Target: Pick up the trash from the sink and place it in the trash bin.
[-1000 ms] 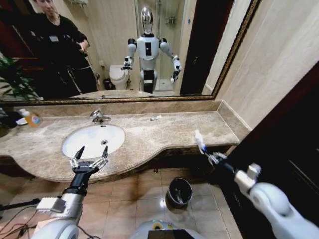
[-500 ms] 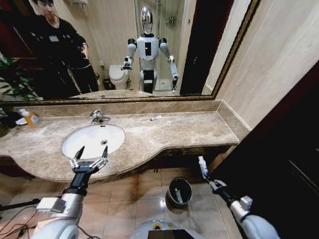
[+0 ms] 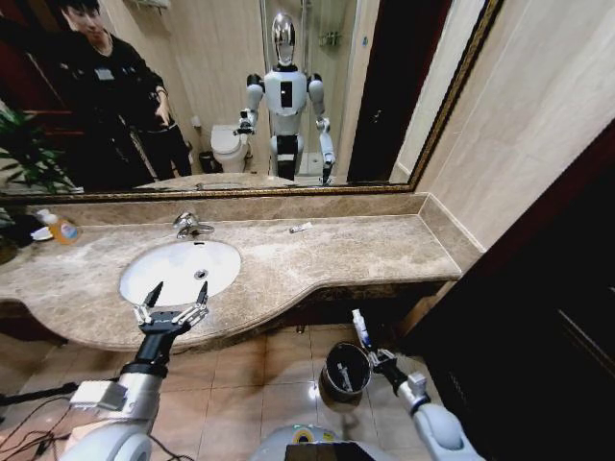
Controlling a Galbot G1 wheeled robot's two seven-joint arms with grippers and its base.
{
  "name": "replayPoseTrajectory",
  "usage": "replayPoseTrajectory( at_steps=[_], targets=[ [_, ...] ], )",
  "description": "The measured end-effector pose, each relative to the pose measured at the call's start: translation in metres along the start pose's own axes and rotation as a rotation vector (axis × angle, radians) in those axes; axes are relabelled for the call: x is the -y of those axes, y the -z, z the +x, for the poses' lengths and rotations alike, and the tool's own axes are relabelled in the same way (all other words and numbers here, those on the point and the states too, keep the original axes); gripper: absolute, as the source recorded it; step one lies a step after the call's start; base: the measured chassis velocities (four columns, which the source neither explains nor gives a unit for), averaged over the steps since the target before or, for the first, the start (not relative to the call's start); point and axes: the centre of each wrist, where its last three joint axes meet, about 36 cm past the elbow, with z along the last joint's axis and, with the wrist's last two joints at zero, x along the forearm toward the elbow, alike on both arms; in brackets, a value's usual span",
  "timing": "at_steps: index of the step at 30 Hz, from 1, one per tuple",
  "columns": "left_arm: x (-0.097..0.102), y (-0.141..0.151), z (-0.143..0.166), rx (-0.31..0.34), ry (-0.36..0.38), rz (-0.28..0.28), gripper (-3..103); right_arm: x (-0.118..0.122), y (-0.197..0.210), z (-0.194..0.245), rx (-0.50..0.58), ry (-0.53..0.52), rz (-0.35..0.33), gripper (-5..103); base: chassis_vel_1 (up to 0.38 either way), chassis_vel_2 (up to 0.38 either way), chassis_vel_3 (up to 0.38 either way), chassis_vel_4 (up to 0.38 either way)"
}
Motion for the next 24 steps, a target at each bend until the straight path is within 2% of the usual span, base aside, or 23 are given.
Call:
replayPoseTrajectory(
  at_steps=[11,24],
  targets=[
    [0.000,0.000,0.000,0.000,0.000,0.000,100,0.005,-0.068,-0.013,-0.102,-0.059,-0.006,15,0.000,0.000,0.000,0.000],
    [0.000,0.000,0.000,0.000,0.000,0.000,100,-0.014,-0.091,-0.019,-0.115,-0.062,-0.045,15,0.000,0.000,0.000,0.000]
  ],
)
